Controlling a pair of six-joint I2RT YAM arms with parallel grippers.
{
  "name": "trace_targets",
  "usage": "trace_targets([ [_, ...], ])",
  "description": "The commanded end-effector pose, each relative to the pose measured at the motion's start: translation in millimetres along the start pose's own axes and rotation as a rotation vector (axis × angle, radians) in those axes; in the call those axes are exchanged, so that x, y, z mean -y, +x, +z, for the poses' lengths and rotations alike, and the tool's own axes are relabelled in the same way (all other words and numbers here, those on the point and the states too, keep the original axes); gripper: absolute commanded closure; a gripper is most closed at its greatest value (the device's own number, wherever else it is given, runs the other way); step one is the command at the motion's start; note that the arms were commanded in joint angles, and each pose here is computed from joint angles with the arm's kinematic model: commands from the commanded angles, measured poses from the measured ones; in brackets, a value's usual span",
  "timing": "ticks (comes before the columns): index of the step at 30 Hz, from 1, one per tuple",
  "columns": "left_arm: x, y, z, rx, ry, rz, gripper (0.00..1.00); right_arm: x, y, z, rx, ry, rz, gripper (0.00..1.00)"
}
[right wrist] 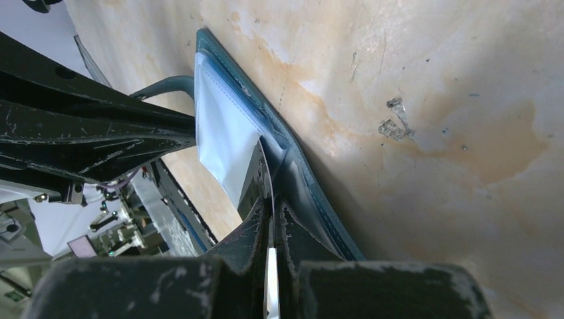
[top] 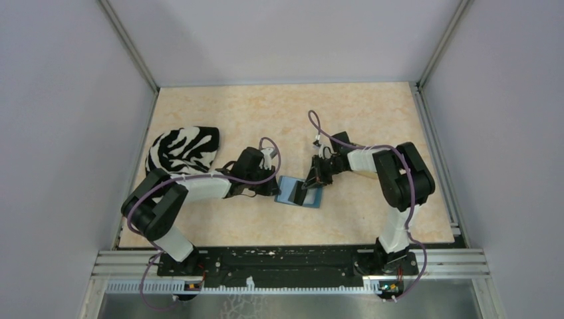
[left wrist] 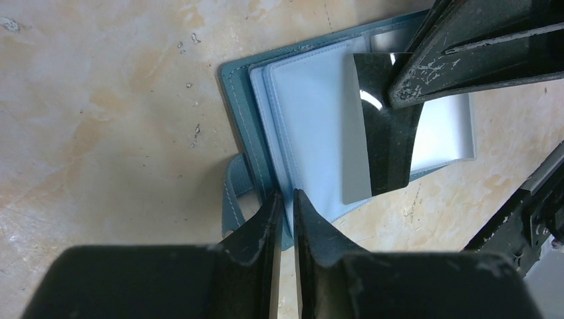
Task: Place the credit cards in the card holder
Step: Insert the credit card into the card holder.
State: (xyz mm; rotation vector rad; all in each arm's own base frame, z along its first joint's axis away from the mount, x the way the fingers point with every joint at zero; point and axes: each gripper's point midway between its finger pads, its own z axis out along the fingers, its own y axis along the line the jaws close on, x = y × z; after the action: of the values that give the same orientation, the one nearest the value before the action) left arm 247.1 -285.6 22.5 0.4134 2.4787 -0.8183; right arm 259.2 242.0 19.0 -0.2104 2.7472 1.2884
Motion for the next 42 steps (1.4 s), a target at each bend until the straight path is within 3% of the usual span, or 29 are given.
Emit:
trace_targets([
  [1,-10,7,10,-0.025,-0.03,0.024,0.82,9,-1,10,-0.002,0.028,0.011,1.0],
  [9,-8,1,5,-0.007,-0.034,0.033,0.79,6,-2,9,0.009,0.016,0.007,0.95],
  [16,7,-37,-26,0.135,-0.033,0.098,0.57,10,-4,12,0.003,0.025,-0.003,0.9],
  [19,29,-53,-44,0.197,0.039,0.12,0.55,11,-4,12,0.003,0.026,-0.007,0.9],
  [28,95,-40,-47,0.178,0.2,0.148,0.66,11,-5,12,0.003,0.029,-0.019,0.89],
  [31,106,-29,-30,0.143,0.153,0.168,0.7,11,-6,12,0.004,0.031,-0.021,0.89],
  [36,109,-28,-3,0.142,0.022,0.168,0.83,13,-6,12,0.004,0.041,-0.026,0.89],
  [42,104,-16,24,0.107,-0.11,0.202,0.89,15,-5,12,0.0,0.044,-0.028,0.89],
])
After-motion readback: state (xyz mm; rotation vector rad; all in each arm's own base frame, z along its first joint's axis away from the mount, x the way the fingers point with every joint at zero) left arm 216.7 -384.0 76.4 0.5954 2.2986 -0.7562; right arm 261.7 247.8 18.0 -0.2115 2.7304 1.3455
